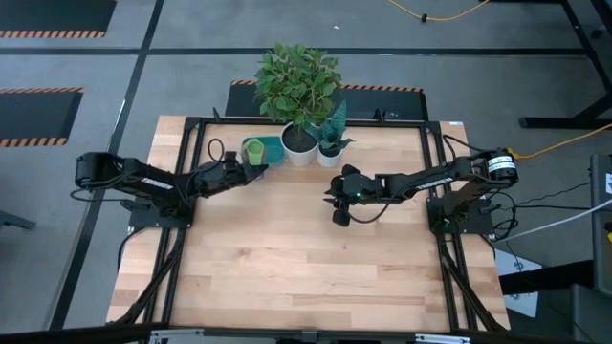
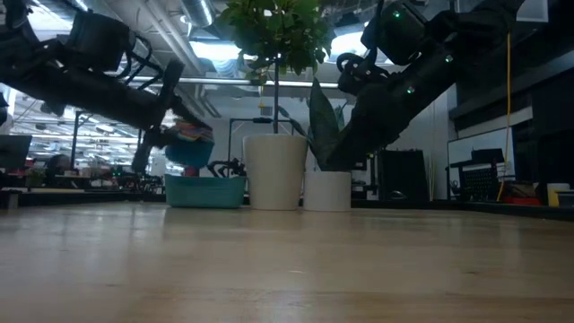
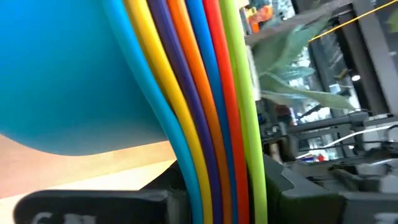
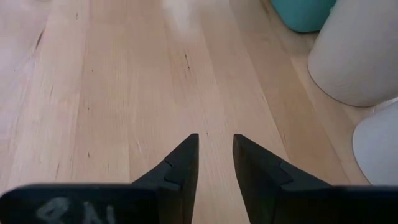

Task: Nest measuring cups in basket
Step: Put the stacked measuring cup into the blue bin

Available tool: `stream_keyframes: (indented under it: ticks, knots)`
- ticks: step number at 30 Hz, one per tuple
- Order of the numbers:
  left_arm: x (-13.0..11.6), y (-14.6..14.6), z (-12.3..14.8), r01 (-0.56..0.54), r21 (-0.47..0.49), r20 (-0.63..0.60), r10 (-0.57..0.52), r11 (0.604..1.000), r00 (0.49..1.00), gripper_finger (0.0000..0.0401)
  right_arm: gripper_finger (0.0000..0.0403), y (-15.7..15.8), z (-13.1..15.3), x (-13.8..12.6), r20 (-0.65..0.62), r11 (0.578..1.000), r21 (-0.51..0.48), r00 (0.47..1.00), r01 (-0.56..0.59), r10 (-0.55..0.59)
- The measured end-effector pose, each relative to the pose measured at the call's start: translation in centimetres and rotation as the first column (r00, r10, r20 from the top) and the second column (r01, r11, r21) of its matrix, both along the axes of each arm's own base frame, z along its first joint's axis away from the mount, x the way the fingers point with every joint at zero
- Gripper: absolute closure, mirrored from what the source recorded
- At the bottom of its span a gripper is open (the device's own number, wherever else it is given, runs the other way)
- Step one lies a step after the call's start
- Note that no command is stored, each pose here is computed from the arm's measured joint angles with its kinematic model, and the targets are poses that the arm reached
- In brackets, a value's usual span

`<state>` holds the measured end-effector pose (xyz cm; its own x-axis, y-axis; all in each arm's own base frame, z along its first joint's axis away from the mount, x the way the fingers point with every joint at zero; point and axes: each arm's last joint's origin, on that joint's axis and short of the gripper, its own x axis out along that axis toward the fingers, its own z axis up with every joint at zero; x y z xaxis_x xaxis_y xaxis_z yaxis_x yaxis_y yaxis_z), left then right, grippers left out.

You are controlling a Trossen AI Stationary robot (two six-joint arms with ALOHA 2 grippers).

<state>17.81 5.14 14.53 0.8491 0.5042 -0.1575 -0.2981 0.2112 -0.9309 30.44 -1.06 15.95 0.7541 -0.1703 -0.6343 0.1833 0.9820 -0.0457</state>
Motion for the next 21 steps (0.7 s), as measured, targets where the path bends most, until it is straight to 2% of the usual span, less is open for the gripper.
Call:
stream_keyframes:
  ticks: [5,21]
  knots:
    - [1.4,0.0,1.0,0.019,0.027,0.01,-0.019,0.999,1.0,0.0319,0.0299,0.0,0.0,0.0,0.0,1.0,0.0,1.0,0.0,0.0]
    - [2.2,1.6,-1.7,-0.033,-0.059,-0.072,0.028,0.998,0.997,0.0319,0.0299,0.0,0.0,0.0,0.0,1.0,0.001,1.0,-0.001,0.001]
